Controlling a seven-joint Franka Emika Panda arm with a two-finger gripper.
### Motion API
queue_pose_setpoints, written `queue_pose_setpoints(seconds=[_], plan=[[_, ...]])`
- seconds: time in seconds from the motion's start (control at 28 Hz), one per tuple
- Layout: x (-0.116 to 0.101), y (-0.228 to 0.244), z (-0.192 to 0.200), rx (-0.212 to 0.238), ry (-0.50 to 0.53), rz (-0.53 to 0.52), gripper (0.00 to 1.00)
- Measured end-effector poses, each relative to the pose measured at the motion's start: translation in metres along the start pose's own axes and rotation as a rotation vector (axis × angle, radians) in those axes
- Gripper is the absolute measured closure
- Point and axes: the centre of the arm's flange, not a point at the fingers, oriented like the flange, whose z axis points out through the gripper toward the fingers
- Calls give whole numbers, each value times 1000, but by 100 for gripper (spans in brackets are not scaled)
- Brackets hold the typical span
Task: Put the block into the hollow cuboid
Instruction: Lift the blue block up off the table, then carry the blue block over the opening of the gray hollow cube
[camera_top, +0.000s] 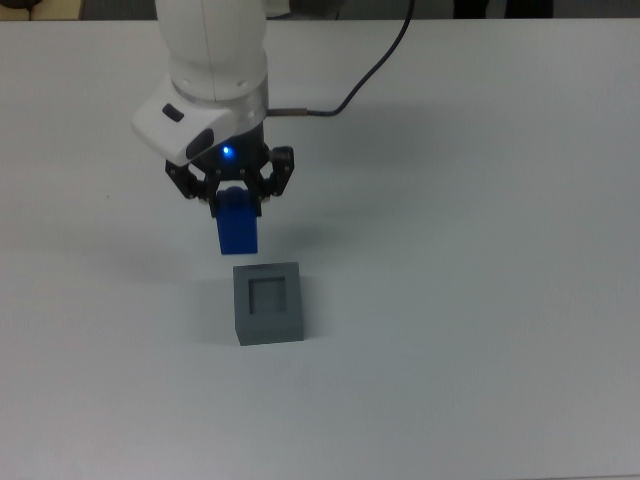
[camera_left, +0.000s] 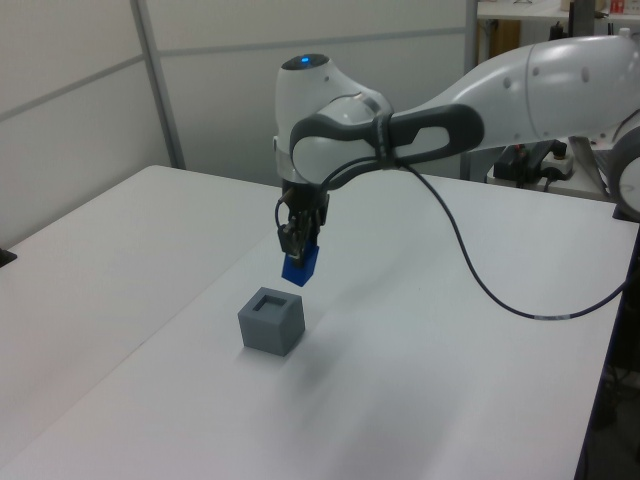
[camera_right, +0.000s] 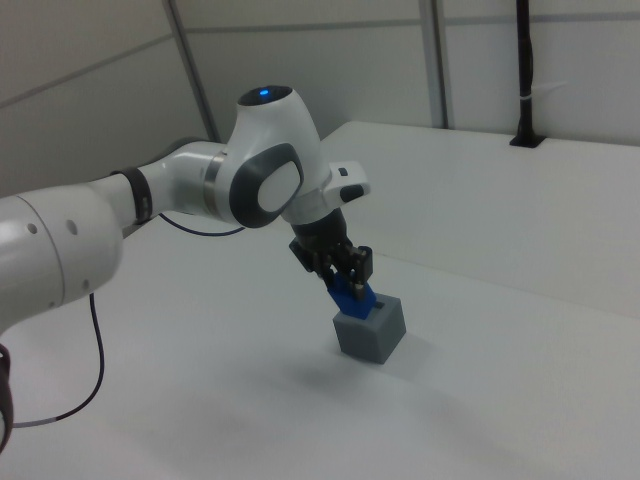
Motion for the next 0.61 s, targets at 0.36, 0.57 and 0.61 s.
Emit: queue_pose_setpoints(seconds=[0.36,0.57,0.61], plan=[[20,-11,34,0,90,-17,49],[22,-18,39,5,89,-27,49],[22,-21,40,7,88,-30,49]])
